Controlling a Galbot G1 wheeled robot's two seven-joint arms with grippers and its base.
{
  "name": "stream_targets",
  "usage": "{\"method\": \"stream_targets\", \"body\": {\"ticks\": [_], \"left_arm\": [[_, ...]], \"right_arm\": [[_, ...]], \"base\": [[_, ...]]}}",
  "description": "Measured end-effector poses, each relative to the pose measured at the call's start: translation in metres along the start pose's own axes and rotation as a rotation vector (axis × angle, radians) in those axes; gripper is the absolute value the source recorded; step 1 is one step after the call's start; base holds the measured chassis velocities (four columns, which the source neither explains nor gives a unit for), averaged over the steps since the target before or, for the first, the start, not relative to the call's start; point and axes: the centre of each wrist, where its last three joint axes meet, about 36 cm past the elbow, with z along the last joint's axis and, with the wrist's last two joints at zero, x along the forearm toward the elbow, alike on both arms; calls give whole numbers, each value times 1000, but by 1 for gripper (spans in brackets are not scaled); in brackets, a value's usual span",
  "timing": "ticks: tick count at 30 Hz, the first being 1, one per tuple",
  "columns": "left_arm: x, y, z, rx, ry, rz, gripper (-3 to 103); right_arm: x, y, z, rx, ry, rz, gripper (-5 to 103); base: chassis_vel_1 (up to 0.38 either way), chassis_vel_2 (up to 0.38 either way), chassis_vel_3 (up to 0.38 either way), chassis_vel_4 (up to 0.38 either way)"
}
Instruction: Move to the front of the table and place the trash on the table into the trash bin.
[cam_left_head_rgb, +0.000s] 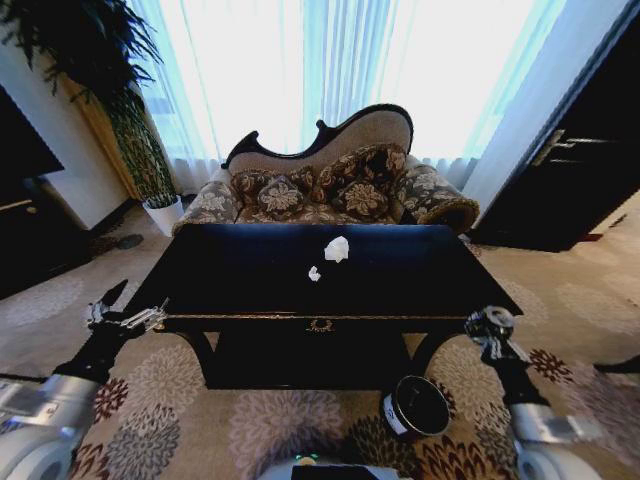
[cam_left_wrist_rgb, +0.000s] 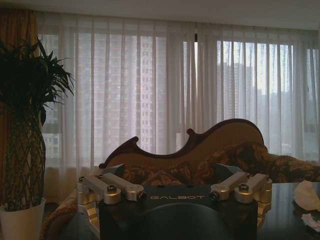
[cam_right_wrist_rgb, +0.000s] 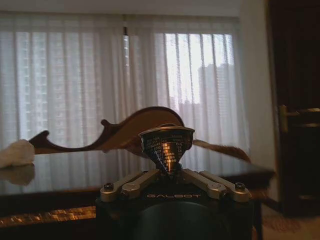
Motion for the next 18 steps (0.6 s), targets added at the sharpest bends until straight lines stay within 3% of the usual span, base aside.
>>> {"method": "stream_targets", "body": {"ticks": [8,18], "left_arm": [[0,0,0,0,0,0,100],[0,0,0,0,0,0,100]], "right_arm": [[22,2,46,-3,60,36,0],[38,14,121,-1,210,35,0]], "base": [[0,0,0,0],[0,0,0,0]]}}
